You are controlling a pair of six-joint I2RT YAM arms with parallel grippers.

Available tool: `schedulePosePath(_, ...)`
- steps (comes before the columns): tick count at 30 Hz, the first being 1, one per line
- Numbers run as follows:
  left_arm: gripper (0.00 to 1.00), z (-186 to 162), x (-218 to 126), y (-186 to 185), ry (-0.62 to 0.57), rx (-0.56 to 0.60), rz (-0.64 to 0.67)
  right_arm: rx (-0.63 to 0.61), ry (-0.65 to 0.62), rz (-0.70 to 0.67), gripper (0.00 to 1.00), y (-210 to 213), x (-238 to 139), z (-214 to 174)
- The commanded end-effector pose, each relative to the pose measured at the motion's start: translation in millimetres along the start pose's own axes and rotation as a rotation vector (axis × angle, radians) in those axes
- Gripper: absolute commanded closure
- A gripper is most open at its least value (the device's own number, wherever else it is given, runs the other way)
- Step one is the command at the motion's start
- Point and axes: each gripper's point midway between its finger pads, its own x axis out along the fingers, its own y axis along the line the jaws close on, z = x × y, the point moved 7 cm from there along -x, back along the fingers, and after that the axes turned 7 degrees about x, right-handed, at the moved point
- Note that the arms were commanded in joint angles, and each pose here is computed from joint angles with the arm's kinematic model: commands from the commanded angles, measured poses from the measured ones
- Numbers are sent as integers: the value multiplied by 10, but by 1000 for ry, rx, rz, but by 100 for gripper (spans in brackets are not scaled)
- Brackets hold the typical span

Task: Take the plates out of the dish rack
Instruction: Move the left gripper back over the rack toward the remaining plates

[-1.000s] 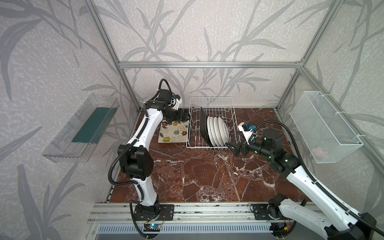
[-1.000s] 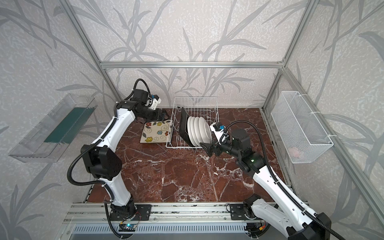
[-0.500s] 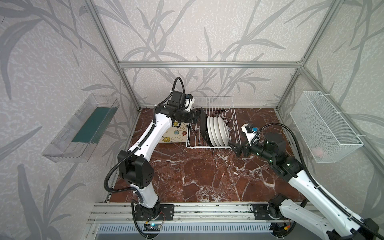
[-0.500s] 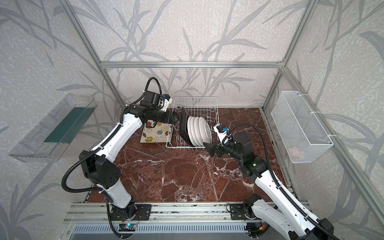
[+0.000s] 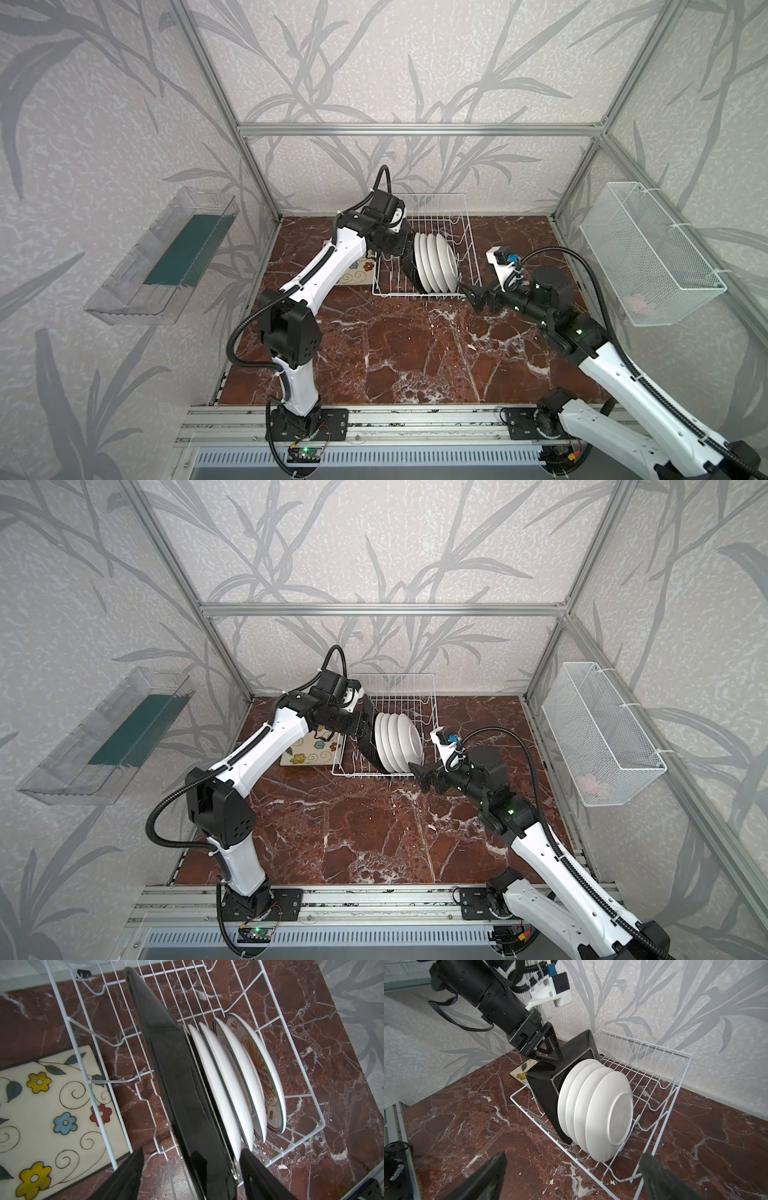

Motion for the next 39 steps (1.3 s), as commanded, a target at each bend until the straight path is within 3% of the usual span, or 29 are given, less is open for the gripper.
schedulePosePath(1,33,32,29,-6,3,-38,26,-3,-4,-7,1,6,-32,-21)
schedulePosePath(11,47,68,253,-33,-6,-109,4,0,2,-11,1,-2,-24,-39)
schedulePosePath(24,56,65,428,-62,36,-139,-24,-12,-4,-20,1,-6,-61,-49)
schedulePosePath(39,65,121,270,-46,9,-138,14,-9,-7,-16,1,-1,-71,-47)
